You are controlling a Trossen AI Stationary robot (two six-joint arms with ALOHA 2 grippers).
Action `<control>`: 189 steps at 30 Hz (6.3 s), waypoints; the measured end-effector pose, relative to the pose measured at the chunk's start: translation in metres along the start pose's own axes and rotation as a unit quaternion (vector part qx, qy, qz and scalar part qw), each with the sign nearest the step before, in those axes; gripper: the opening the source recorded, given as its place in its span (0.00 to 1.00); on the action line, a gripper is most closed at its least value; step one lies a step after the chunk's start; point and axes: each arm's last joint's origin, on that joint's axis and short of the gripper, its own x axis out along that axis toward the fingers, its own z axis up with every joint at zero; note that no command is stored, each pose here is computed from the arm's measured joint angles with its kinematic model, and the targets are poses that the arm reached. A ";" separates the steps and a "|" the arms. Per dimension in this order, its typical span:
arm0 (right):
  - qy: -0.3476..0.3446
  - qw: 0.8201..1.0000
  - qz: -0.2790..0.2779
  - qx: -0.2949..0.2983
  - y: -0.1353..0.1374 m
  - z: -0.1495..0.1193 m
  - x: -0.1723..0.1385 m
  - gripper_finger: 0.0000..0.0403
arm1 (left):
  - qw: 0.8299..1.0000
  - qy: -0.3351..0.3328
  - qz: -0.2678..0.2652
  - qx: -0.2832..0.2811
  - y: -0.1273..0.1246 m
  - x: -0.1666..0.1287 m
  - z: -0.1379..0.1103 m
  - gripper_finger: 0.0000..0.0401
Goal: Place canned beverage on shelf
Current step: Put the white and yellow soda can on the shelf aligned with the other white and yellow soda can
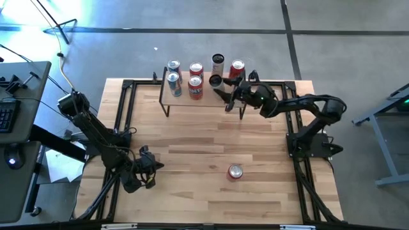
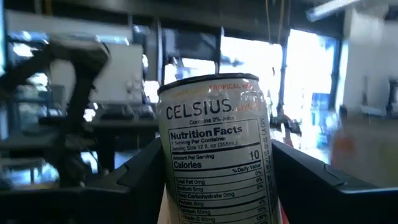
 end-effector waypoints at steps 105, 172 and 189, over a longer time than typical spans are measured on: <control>0.139 0.980 -0.123 -0.072 0.003 -0.004 -0.007 0.71 | 1.000 0.007 -0.023 -0.016 -0.004 0.000 0.001 0.00; 0.148 0.984 -0.082 -0.058 0.016 0.022 -0.016 0.89 | 0.999 0.018 -0.030 -0.011 -0.005 0.000 0.000 0.00; 0.175 0.980 -0.072 -0.057 0.021 0.034 -0.025 0.89 | 0.999 0.015 -0.051 -0.003 -0.009 0.000 0.002 0.00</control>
